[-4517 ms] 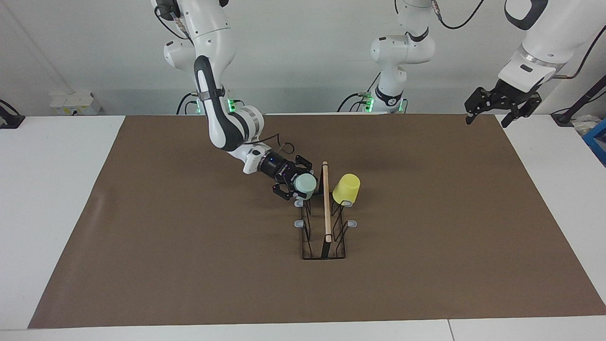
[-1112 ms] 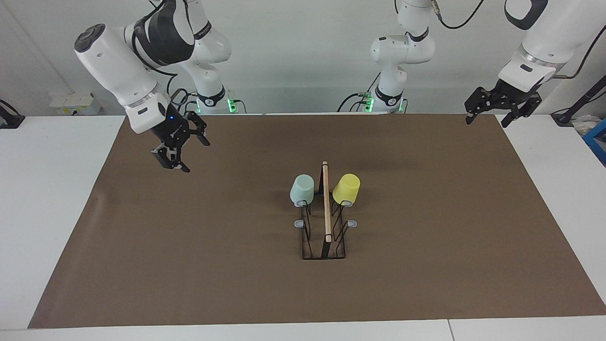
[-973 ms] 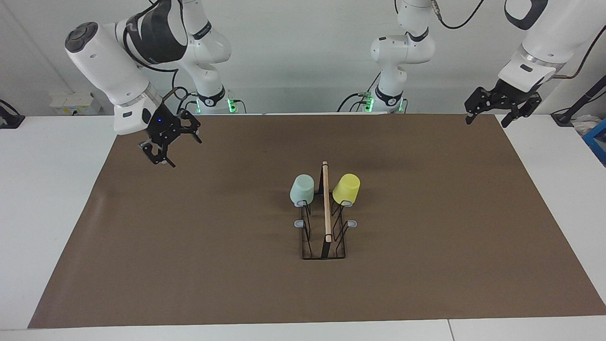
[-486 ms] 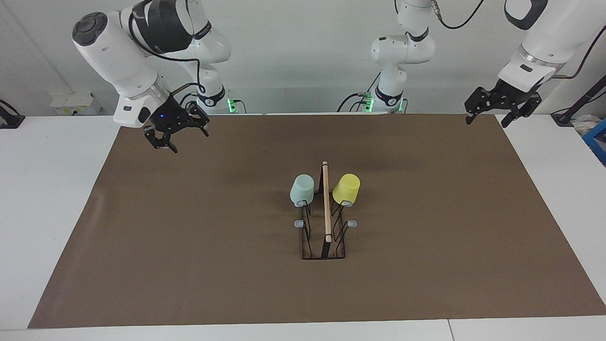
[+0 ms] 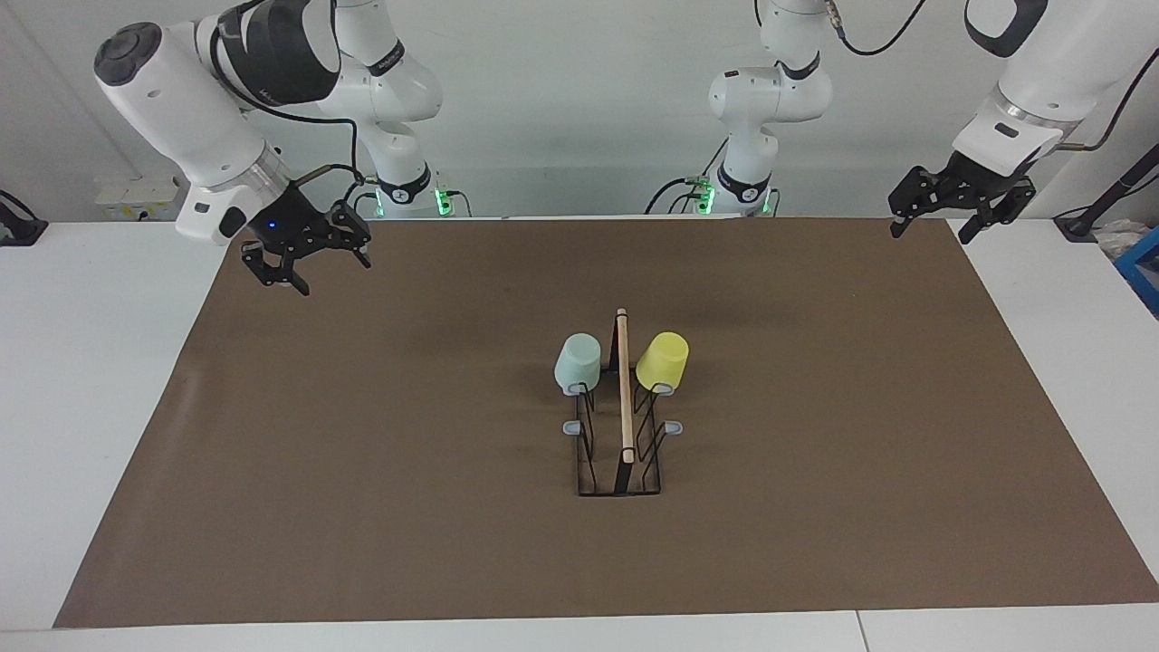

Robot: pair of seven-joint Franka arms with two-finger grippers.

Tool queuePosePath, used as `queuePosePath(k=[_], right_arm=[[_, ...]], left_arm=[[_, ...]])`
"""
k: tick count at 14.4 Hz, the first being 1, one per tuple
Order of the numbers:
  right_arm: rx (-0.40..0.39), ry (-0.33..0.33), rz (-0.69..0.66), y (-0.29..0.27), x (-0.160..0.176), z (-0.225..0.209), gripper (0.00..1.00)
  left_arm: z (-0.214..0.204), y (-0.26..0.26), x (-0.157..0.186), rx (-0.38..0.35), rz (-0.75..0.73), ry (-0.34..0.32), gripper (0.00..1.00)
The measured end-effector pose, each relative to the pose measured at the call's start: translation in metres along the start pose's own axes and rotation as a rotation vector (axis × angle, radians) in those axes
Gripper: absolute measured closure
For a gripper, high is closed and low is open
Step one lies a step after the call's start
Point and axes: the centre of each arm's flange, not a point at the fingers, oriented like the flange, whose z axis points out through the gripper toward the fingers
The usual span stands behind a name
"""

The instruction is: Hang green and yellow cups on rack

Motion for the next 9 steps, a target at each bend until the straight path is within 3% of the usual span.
queuePosePath(k=[4,9], right_arm=[[-0.102,-0.012,0.098,-0.025,0.013,-0.004,0.0],[-0.112,-0.003,0.229,-0.034,0.017,-0.004,0.0]], left_arm=[[0.0,0.0,0.0,0.0,0.0,0.0,0.0],[0.0,0.0,0.0,0.0,0.0,0.0,0.0]])
